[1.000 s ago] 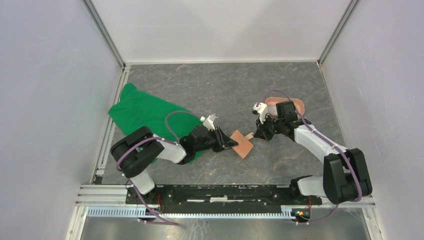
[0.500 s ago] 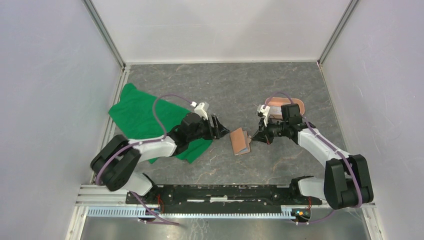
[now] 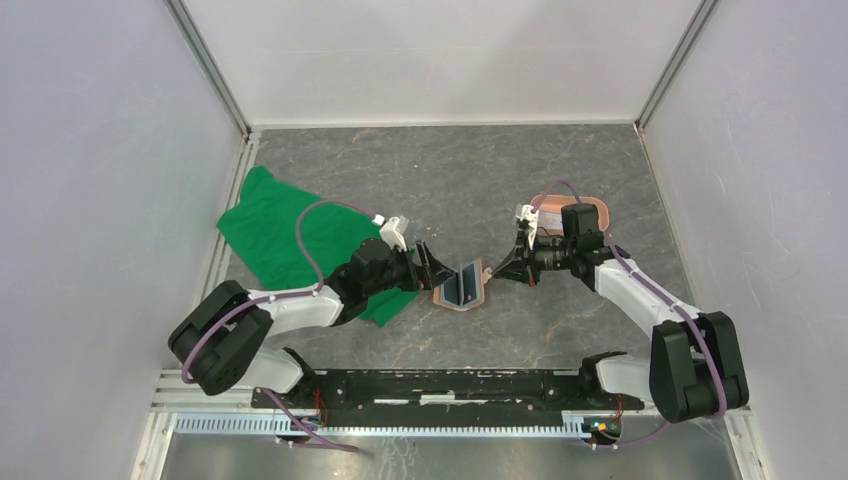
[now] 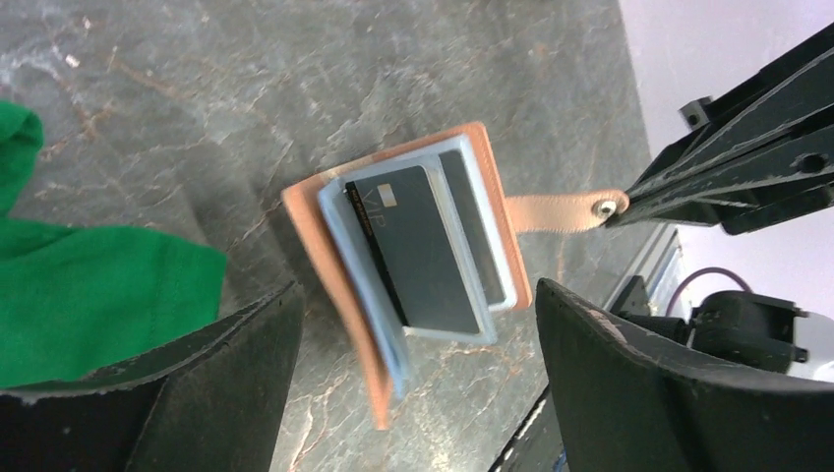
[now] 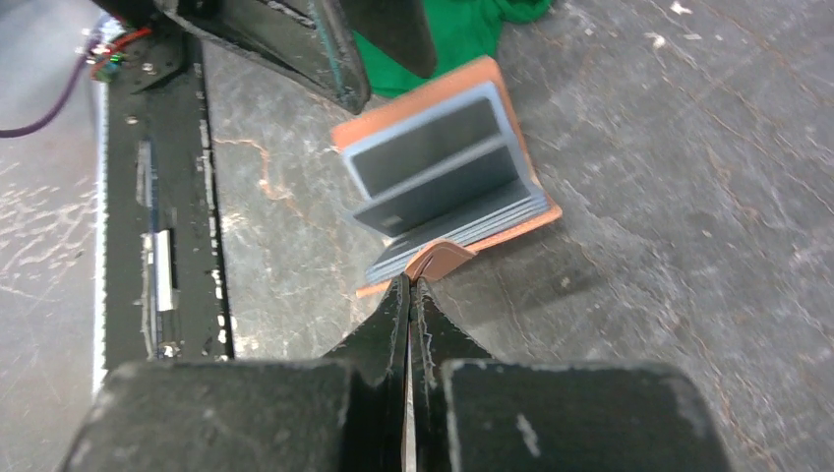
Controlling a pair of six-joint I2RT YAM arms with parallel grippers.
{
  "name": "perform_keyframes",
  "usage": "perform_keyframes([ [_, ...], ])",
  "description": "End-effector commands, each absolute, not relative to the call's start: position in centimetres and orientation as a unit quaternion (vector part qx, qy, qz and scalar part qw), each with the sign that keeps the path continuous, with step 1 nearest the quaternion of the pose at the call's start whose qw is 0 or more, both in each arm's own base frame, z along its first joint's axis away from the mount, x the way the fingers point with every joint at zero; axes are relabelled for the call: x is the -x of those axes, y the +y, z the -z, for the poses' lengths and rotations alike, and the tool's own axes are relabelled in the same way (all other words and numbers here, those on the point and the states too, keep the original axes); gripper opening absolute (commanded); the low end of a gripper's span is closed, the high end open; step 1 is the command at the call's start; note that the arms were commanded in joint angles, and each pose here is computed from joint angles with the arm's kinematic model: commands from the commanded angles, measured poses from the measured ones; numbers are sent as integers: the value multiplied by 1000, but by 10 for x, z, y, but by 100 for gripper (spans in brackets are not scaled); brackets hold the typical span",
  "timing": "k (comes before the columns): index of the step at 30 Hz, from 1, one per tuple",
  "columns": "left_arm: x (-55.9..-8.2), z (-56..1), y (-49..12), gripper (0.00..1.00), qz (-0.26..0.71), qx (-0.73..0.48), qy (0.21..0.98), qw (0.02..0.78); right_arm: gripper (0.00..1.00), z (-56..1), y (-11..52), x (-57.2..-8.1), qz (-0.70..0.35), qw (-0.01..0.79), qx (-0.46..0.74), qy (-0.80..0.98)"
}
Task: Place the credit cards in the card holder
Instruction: Open the card holder at the center of the board.
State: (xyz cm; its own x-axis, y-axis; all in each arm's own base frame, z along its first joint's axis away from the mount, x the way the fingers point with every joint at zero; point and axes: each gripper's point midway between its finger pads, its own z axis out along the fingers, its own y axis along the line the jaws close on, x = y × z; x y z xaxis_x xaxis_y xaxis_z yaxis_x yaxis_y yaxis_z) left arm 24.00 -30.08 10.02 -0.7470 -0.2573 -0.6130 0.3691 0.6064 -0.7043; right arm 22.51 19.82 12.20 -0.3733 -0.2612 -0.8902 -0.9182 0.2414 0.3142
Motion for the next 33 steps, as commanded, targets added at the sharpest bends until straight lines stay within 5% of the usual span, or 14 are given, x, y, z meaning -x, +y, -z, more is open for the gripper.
perform_keyframes([
  [1, -239, -84, -299, 86, 420, -24, 845, 331, 0, -100, 178, -250, -355, 373, 411, 752],
  [5, -246, -85, -290, 77, 383, -30, 856, 347, 0, -69, 143, -265, -241, 357, 409, 805],
  [11, -255, -122, -279, 71, 367, -39, 838, 402, 2, -71, 151, -257, -265, 345, 431, 791],
  [17, -245, -143, -295, 68, 418, -53, 818, 392, 36, -88, 144, -267, -226, 381, 442, 780],
  [22, -235, -145, -325, 72, 403, -84, 824, 389, 44, -105, 156, -262, -255, 415, 448, 750],
  [26, -233, -133, -343, 74, 353, -110, 833, 411, 35, -99, 174, -248, -335, 382, 428, 748],
  [29, -230, -131, -354, 79, 337, -122, 825, 438, 6, -90, 176, -254, -350, 367, 382, 773],
  [30, -230, -131, -357, 88, 329, -125, 823, 446, 0, -86, 175, -256, -352, 362, 368, 781],
  [31, -230, -131, -362, 98, 320, -130, 823, 451, 0, -82, 176, -256, -361, 353, 355, 787],
  [33, -231, -130, -370, 100, 302, -136, 826, 457, 0, -78, 181, -252, -391, 332, 334, 790],
])
